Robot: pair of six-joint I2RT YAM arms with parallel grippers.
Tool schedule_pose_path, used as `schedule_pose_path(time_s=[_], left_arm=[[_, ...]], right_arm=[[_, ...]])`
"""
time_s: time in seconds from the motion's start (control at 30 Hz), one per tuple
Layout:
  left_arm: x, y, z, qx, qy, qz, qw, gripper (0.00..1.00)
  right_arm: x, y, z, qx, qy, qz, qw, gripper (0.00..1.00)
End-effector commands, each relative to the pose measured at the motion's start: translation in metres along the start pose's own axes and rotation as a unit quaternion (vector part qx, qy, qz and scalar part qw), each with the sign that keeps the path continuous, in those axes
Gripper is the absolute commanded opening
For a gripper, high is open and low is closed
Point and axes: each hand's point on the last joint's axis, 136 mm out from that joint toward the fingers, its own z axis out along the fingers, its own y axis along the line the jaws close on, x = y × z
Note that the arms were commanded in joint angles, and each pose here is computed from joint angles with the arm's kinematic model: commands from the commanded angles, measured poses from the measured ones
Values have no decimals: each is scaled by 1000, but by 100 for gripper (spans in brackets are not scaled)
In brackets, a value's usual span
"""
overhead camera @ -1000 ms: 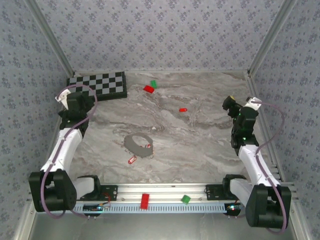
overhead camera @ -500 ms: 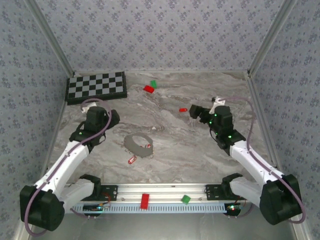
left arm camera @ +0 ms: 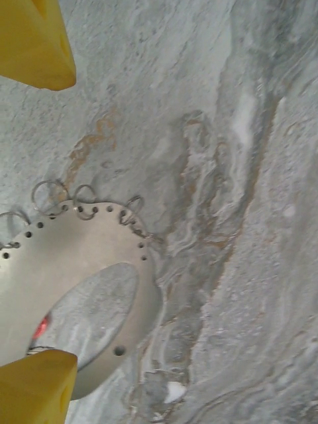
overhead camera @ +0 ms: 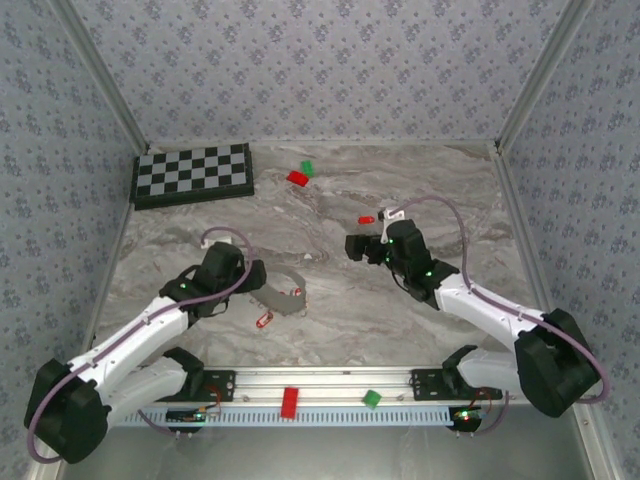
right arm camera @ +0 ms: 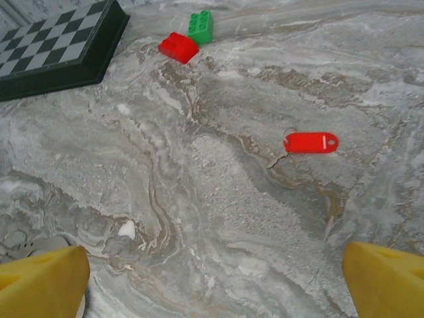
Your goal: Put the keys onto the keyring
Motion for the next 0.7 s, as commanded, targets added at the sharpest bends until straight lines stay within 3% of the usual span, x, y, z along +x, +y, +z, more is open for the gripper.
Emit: schedule_pose_path(time_s=[0.0,0.2,0.67], left_arm=[[17,-5,-3,13,23,25,999,99],[35,-6,-3,5,42,45,998,91],[63,-14,16,26,83,30,996,42]], right_arm=[[-5,7,2,5,-6,-10,1000,99],[-1,18,-1,-7,-5,-22,1000,99],[2,23,-4,-27,-8,-29,999,99]])
